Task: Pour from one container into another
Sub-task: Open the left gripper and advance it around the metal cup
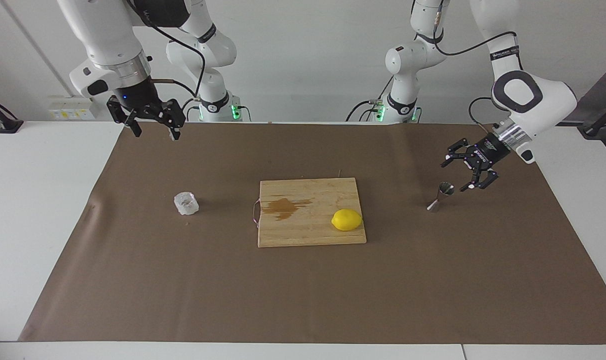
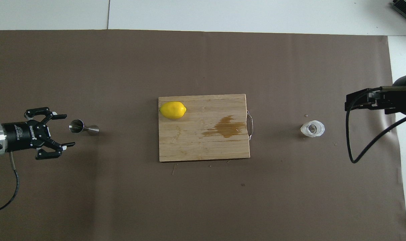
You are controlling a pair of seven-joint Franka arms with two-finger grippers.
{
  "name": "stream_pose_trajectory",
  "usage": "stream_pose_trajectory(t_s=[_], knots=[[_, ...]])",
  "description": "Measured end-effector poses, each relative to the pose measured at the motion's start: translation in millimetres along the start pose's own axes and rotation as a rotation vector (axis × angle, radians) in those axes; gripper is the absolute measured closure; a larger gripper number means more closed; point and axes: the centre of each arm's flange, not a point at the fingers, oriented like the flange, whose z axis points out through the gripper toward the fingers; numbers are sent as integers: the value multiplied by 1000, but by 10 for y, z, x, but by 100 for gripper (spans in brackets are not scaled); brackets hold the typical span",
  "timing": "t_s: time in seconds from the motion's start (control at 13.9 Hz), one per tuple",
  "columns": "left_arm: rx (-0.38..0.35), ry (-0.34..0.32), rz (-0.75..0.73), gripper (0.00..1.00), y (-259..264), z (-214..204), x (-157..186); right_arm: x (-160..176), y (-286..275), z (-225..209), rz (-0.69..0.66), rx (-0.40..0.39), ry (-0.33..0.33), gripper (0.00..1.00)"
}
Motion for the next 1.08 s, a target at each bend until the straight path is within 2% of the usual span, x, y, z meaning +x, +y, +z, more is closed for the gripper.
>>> stream_pose_trajectory(t_s=[0.36,1.08], knots=[[-34,12,-35,0,-93,175,34,0,0,0,0,0,0,0],[-86,27,-85,0,-30,256,188,0,0,0,0,0,0,0]])
